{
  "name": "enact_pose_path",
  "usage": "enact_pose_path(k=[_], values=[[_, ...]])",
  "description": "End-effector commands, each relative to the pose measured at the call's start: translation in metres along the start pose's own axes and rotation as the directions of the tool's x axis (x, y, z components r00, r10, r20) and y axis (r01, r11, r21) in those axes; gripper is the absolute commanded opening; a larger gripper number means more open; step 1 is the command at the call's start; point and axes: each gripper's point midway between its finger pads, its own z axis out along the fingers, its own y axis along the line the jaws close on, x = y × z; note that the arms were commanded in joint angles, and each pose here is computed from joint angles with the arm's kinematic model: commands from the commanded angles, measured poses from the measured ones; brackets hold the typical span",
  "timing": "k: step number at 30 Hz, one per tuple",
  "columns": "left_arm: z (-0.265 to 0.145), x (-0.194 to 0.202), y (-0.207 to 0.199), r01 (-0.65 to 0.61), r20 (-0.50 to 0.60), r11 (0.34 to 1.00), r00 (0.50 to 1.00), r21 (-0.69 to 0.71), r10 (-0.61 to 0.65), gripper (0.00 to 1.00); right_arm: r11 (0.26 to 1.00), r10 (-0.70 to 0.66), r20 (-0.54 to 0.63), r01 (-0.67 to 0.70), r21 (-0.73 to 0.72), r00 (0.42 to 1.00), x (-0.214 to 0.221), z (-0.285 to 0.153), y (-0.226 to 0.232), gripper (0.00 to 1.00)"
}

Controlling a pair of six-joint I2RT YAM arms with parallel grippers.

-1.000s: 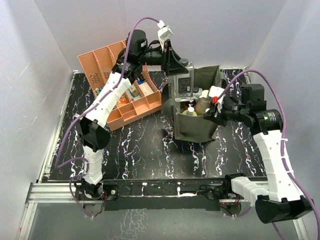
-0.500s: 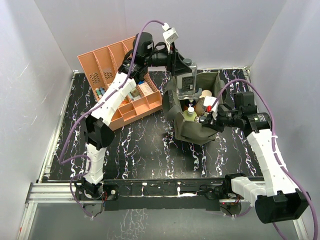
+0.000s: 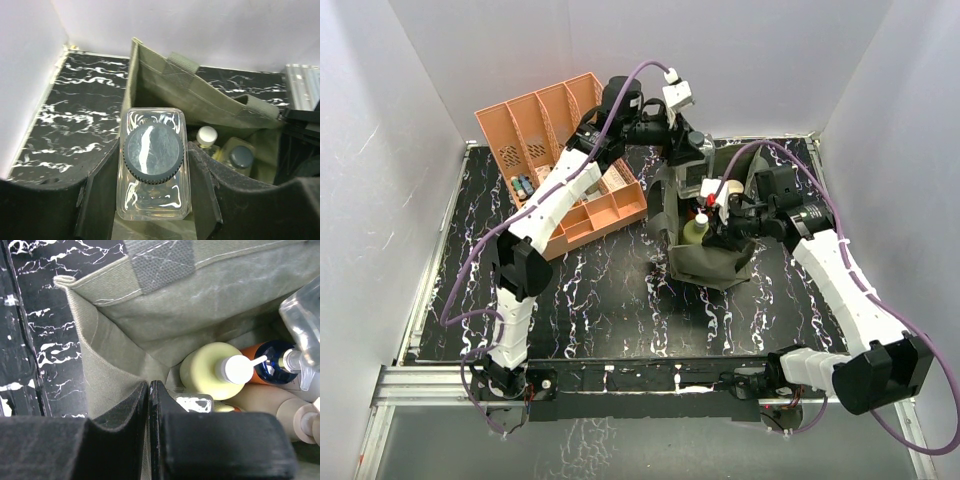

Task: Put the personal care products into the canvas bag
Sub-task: Place the care product in the canvas bag.

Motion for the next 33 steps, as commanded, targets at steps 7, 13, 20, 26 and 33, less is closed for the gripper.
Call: enact_pose_path(k=[7,13,20,26,33], values=[[-0.052,-0.104,0.029,-0.231,0.090,0.912,0.957,-0.338,0.276,0.00,0.986,0.148,0.002,-0.147,0.082,0.989,-0.008,0.003,-0.019,0.08],[-0.038,-0.085,0.017,-0.223,-0.039,0.866,0.972,-0.448,0.230,0.00,0.980,0.171,0.017,-0.172,0.101,0.985,-0.015,-0.005,-0.016,0.08],[-0.026,-0.068,0.017,-0.184,-0.131,0.760,0.983,-0.623,0.130,0.00,0.985,0.130,0.030,-0.133,0.109,0.991,-0.022,-0.013,-0.012,0.08],[-0.018,-0.064,0.012,-0.180,-0.151,0.639,0.983,-0.748,0.101,0.00,0.987,0.125,0.044,-0.129,0.098,0.991,-0.024,-0.016,-0.006,0.08],[-0.036,-0.067,0.022,-0.131,-0.112,0.486,0.991,-0.864,0.067,0.00,0.983,0.128,0.057,-0.135,0.126,0.990,-0.027,-0.021,-0.005,0.08]])
